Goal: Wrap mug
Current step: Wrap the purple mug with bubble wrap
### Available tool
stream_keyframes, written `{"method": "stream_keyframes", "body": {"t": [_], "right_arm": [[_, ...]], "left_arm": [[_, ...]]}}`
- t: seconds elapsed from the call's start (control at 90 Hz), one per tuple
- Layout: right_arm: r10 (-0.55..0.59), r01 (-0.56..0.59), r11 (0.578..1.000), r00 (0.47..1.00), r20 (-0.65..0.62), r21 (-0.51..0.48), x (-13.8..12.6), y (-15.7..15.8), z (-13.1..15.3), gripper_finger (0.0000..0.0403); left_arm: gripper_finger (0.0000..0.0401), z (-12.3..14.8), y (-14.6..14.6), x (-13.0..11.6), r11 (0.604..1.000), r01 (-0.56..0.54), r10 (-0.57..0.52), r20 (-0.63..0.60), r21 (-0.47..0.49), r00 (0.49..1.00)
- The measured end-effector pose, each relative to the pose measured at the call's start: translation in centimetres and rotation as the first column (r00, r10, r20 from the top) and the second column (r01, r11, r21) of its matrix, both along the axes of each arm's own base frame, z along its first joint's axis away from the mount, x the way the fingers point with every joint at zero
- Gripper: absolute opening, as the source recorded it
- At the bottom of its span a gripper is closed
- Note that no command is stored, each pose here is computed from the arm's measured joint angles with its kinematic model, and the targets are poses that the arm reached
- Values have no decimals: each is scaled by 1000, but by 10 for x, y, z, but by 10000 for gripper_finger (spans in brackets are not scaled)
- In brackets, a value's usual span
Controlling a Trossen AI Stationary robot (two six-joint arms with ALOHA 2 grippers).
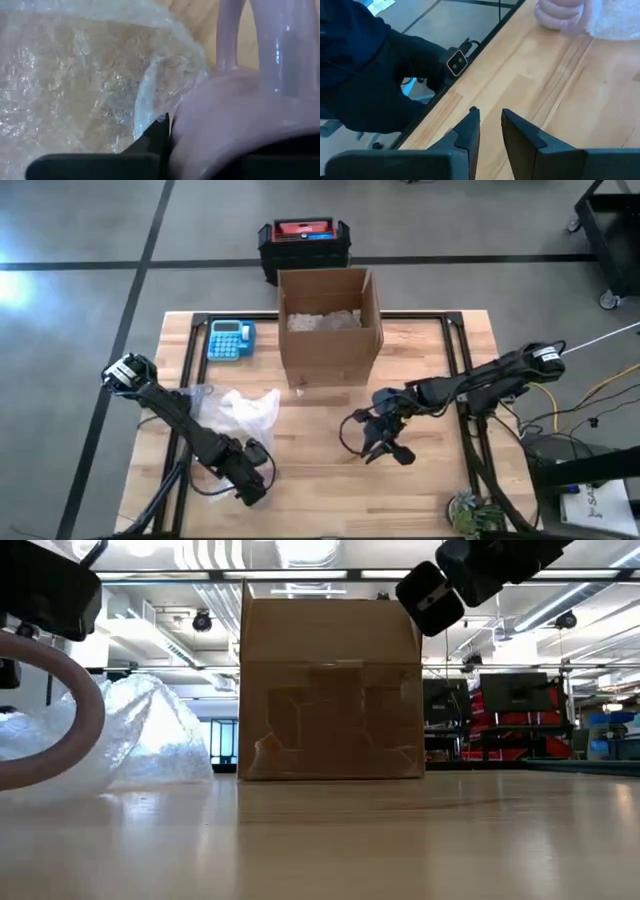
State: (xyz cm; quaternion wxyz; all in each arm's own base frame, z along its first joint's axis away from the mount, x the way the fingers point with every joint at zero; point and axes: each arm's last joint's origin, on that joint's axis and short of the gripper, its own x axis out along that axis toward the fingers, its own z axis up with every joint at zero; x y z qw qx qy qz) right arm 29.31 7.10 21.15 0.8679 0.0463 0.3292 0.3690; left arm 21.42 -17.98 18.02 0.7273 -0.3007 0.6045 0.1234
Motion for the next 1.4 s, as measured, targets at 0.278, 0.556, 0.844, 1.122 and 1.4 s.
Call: {"method": "stream_keyframes", "body": {"t": [0.278, 0.556, 0.844, 1.122, 1.4], "right_arm": [[-4, 4, 1000, 1000, 16, 7, 1, 0, 1, 35], [12, -19, 997, 994, 107, 68, 10, 18, 4, 28], [31, -45, 996, 985, 171, 77, 22, 27, -8, 39], [-151, 119, 984, 951, 271, 131, 64, 42, -49, 31], [-435, 488, 866, 845, 312, -114, 125, 52, -87, 1]], "left_arm": [[32, 26, -7, 12, 999, 0, -5, 108, 46, 994], [32, 94, -14, 23, 988, 38, -72, 223, 151, 972], [32, 157, -14, 19, 960, 42, -138, 337, 276, 932], [32, 176, -6, 14, 929, -8, -147, 388, 369, 910], [32, 178, -5, 13, 925, -21, -144, 401, 379, 905]]}}
